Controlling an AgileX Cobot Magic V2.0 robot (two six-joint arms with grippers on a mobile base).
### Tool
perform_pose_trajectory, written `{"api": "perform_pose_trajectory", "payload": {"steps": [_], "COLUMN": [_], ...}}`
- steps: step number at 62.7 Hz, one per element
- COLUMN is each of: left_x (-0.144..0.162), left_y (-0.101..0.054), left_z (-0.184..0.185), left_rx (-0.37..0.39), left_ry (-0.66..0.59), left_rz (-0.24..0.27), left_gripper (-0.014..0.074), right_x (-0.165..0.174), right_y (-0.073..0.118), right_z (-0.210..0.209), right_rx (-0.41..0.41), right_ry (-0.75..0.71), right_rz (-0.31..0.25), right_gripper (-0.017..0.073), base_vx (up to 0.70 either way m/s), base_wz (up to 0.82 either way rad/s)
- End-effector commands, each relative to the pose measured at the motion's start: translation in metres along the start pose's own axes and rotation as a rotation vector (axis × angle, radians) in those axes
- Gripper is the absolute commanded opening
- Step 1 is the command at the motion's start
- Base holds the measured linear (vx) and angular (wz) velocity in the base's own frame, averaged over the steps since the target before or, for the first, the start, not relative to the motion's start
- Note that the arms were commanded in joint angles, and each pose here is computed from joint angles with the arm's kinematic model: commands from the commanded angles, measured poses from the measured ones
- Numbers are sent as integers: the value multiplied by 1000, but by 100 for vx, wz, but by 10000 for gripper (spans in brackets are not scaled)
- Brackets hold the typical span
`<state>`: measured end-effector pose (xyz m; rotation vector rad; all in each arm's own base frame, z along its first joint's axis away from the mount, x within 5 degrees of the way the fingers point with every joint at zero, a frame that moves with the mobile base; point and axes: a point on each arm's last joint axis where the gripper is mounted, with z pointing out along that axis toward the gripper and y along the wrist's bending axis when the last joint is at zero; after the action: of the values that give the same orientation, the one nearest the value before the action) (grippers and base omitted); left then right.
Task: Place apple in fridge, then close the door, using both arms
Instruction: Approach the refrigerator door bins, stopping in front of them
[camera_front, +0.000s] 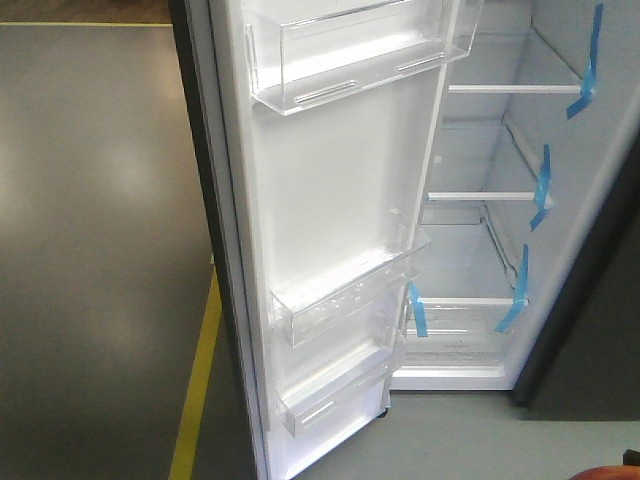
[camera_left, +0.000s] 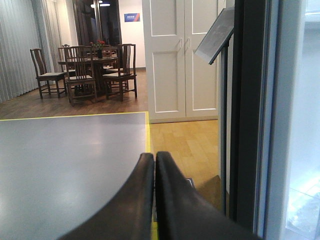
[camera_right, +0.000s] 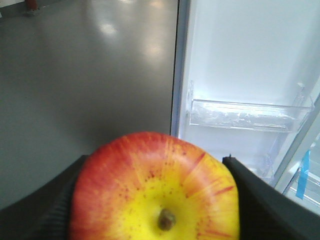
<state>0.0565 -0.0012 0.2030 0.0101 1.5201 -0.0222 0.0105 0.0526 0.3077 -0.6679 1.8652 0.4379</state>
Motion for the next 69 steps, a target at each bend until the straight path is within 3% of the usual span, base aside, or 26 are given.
{"api": "perform_pose_trajectory", "payload": {"steps": [1, 69], "left_x": [-1, -1], "left_y": [0, 0], "left_z": [-1, -1], "left_rx": [0, 0], "left_ry": [-69, -69], "left_rz": [-9, -9], "left_gripper": [-6, -6], "right_x": [-13, -13], "right_y": [-1, -1], "right_z": [-2, -2], "right_rx": [14, 14], "right_ry": [-79, -79], "right_rz": [17, 17], "right_gripper": [366, 366], "base_vx": [10, 8], "base_wz": [-1, -2]}}
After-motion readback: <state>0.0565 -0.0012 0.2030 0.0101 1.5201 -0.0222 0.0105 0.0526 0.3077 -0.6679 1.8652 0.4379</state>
